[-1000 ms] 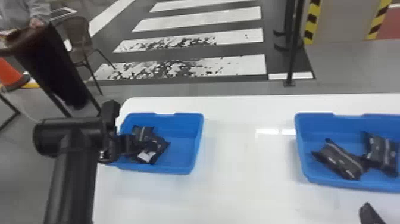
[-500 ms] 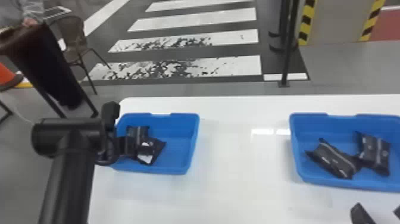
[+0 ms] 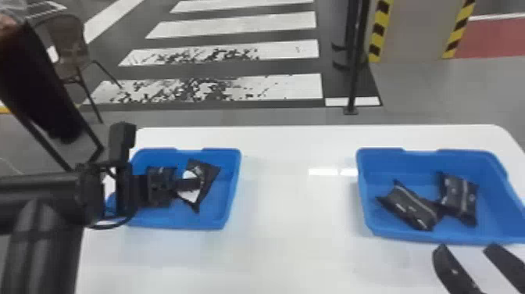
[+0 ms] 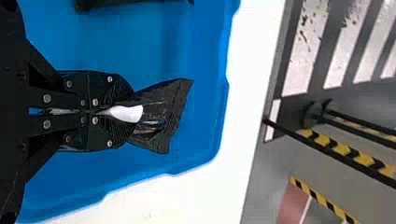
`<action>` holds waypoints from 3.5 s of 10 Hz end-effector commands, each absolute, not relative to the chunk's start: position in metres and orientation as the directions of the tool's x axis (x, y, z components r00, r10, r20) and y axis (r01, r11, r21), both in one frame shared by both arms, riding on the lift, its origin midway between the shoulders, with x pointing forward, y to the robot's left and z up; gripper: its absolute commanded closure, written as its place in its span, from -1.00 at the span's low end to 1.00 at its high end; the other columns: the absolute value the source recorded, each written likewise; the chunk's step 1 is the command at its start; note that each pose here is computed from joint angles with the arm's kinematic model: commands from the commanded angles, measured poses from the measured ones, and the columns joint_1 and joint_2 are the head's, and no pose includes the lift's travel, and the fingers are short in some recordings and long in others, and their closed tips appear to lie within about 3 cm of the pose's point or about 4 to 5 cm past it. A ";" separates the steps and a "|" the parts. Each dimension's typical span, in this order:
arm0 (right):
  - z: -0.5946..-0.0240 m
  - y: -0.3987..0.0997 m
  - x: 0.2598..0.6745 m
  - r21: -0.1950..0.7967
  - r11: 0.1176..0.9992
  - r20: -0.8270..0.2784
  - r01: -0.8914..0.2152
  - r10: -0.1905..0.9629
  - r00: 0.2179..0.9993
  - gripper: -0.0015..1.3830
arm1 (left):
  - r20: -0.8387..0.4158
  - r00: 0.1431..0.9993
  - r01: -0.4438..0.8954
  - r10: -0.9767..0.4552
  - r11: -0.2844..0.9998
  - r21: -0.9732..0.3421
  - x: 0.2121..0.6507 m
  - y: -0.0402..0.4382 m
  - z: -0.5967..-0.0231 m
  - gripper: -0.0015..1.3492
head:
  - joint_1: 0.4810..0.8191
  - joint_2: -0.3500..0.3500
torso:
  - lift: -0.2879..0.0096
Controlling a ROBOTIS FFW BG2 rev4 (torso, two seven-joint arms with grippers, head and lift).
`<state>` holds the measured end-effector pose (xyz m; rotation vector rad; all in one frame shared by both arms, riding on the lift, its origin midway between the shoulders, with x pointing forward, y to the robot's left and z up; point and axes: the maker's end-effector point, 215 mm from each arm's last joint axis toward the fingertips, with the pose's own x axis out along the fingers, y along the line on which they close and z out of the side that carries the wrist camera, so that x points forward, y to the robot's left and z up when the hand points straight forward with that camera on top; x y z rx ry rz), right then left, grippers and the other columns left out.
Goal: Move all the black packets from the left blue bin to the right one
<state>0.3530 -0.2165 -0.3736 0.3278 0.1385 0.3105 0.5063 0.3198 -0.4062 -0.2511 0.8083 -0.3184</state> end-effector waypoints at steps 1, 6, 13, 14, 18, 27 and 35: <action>-0.353 -0.209 0.364 0.340 0.889 -0.044 -0.308 0.342 0.939 -0.81 | -0.587 0.669 0.284 -0.455 0.887 -0.363 0.496 0.283 -0.377 0.78 | 0.27 0.40 | 0.01; -0.318 -0.119 0.397 0.520 0.695 0.089 -0.497 0.535 0.840 -0.81 | -0.414 0.486 0.601 -0.770 0.638 -0.480 0.459 0.107 -0.340 0.78 | 0.27 0.08 | 0.01; -0.307 -0.081 0.414 0.603 0.577 0.140 -0.551 0.604 0.785 -0.77 | -0.356 0.295 0.717 -0.887 0.452 -0.531 0.416 0.011 -0.329 0.78 | 0.27 -0.27 | 0.01; -0.306 -0.071 0.412 0.624 0.548 0.144 -0.557 0.620 0.771 -0.71 | -0.350 0.287 0.724 -0.892 0.441 -0.531 0.414 0.006 -0.328 0.78 | 0.27 -0.28 | 0.01; -0.311 -0.070 0.414 0.686 0.493 0.174 -0.535 0.602 0.779 0.84 | -0.338 0.269 0.733 -0.902 0.420 -0.536 0.409 -0.003 -0.324 0.78 | 0.27 -0.26 | 0.01; -0.286 -0.167 0.484 0.570 0.646 0.183 -0.507 0.502 0.845 0.84 | -0.240 0.396 0.665 -0.886 0.457 -0.591 0.389 0.039 -0.312 -0.75 | 0.27 -0.43 | 0.01; -0.372 -0.315 0.520 0.445 0.871 -0.023 -0.210 0.246 0.969 -0.83 | -0.315 0.605 0.527 -0.732 0.664 -0.531 0.406 0.147 -0.321 -0.75 | 0.27 -0.57 | 0.01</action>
